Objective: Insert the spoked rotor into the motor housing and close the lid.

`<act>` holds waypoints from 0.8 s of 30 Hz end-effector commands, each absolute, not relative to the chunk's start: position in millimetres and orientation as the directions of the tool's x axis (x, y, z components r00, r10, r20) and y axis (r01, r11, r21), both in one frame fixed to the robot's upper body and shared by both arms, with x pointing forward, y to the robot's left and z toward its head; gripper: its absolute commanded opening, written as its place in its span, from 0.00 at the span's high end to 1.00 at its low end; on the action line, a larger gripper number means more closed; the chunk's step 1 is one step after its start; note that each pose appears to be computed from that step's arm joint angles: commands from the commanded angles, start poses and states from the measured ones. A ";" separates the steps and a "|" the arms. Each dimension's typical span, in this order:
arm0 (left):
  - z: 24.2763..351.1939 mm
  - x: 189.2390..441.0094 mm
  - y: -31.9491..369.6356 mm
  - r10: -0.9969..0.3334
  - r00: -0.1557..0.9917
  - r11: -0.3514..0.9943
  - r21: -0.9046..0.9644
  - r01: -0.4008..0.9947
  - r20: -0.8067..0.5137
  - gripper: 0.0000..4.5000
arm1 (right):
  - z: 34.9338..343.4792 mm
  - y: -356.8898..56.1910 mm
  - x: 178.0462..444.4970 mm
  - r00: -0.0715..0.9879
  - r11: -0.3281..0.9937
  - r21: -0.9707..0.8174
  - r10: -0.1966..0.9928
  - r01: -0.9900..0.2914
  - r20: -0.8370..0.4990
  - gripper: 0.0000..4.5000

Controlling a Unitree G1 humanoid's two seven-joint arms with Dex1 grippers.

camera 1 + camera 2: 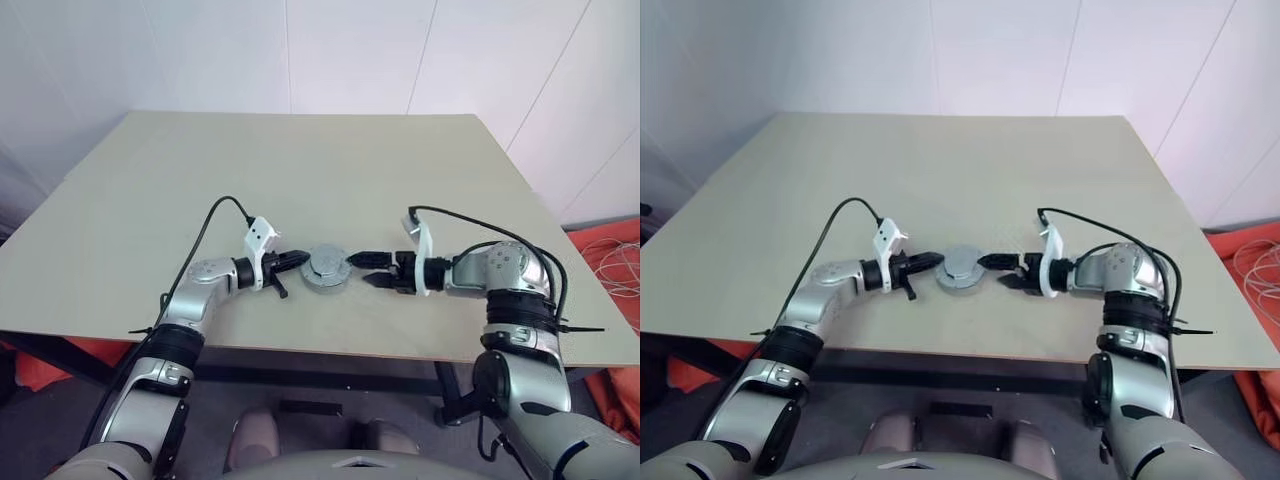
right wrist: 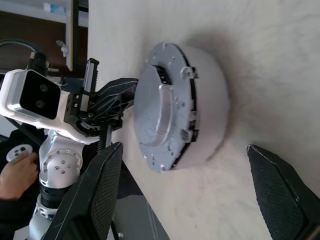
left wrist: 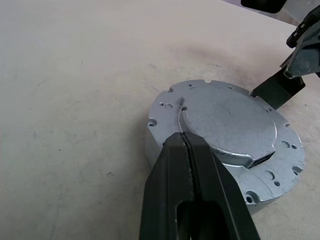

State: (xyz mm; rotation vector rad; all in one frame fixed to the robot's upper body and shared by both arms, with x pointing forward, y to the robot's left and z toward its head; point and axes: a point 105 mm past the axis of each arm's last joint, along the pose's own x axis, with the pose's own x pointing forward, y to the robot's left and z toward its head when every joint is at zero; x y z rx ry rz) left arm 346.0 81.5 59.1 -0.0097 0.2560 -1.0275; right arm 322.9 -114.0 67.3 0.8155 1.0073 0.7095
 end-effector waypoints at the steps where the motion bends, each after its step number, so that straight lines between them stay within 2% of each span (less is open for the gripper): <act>1: 56.8 342.6 79.4 -0.855 0.465 0.500 -0.122 0.858 -0.231 1.00 | 71.8 -102.1 324.0 0.361 0.488 0.861 0.836 -0.143 -0.414 0.01; 4: 57.0 342.7 80.3 -0.853 0.468 0.502 -0.121 0.856 -0.231 1.00 | 74.1 -96.0 325.1 0.359 0.471 0.870 0.844 -0.145 -0.397 0.01; 7: 57.2 342.9 80.5 -0.852 0.471 0.505 -0.122 0.854 -0.231 1.00 | 75.4 -95.4 326.1 0.368 0.462 0.876 0.845 -0.141 -0.387 0.14; 12: 56.9 342.7 81.1 -0.850 0.473 0.508 -0.125 0.852 -0.232 1.00 | 72.7 -95.8 325.9 0.378 0.451 0.885 0.844 -0.118 -0.380 0.54; 15: 56.6 342.6 81.1 -0.850 0.473 0.509 -0.127 0.851 -0.232 1.00 | 73.1 -93.4 326.1 0.384 0.429 0.897 0.850 -0.109 -0.360 0.73; 16: 56.3 342.4 81.0 -0.850 0.473 0.509 -0.128 0.851 -0.233 1.00 | 72.9 -92.7 326.2 0.388 0.422 0.901 0.851 -0.103 -0.354 0.76; 24: 58.8 343.7 81.9 -0.847 0.488 0.523 -0.165 0.836 -0.209 1.00 | 75.6 -92.0 327.1 0.406 0.401 0.910 0.853 -0.104 -0.329 0.76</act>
